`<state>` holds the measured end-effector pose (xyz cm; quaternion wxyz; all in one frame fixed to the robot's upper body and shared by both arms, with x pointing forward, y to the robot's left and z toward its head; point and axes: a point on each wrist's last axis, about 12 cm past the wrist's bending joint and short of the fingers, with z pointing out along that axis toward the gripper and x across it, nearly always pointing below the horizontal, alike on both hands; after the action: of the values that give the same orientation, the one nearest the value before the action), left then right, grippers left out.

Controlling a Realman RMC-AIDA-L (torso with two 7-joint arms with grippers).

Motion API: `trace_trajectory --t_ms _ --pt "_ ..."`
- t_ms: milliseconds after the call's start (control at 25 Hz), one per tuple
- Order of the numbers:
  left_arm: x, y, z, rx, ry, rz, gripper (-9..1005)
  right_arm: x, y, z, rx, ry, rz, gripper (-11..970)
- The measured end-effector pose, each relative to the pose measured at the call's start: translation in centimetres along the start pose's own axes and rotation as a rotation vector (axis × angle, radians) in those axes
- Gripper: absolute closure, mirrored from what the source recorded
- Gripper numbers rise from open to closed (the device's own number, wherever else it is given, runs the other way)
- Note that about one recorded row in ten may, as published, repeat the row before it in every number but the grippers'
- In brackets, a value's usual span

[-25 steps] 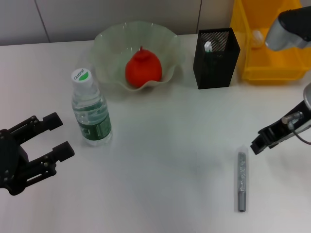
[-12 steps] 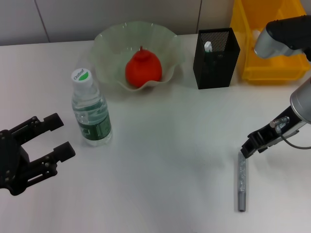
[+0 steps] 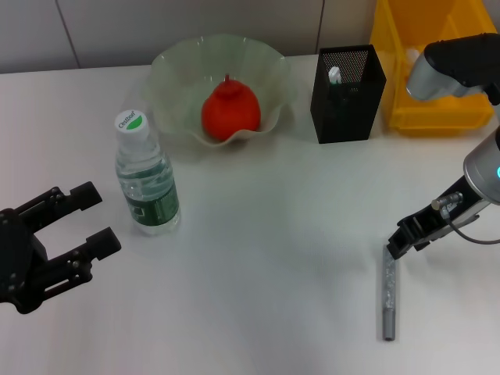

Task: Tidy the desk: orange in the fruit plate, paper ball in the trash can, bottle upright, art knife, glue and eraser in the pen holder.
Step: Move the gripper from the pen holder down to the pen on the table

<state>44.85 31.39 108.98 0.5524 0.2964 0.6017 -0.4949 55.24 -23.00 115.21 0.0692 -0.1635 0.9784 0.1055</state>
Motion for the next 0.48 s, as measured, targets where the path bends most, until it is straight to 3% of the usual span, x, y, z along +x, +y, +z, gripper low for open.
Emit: trace_trajectory --t_ms 480 --pt "0.0 0.0 0.0 -0.002 0.000 0.001 250 -0.5 0.0 1.1 0.003 0.011 -0.004 617"
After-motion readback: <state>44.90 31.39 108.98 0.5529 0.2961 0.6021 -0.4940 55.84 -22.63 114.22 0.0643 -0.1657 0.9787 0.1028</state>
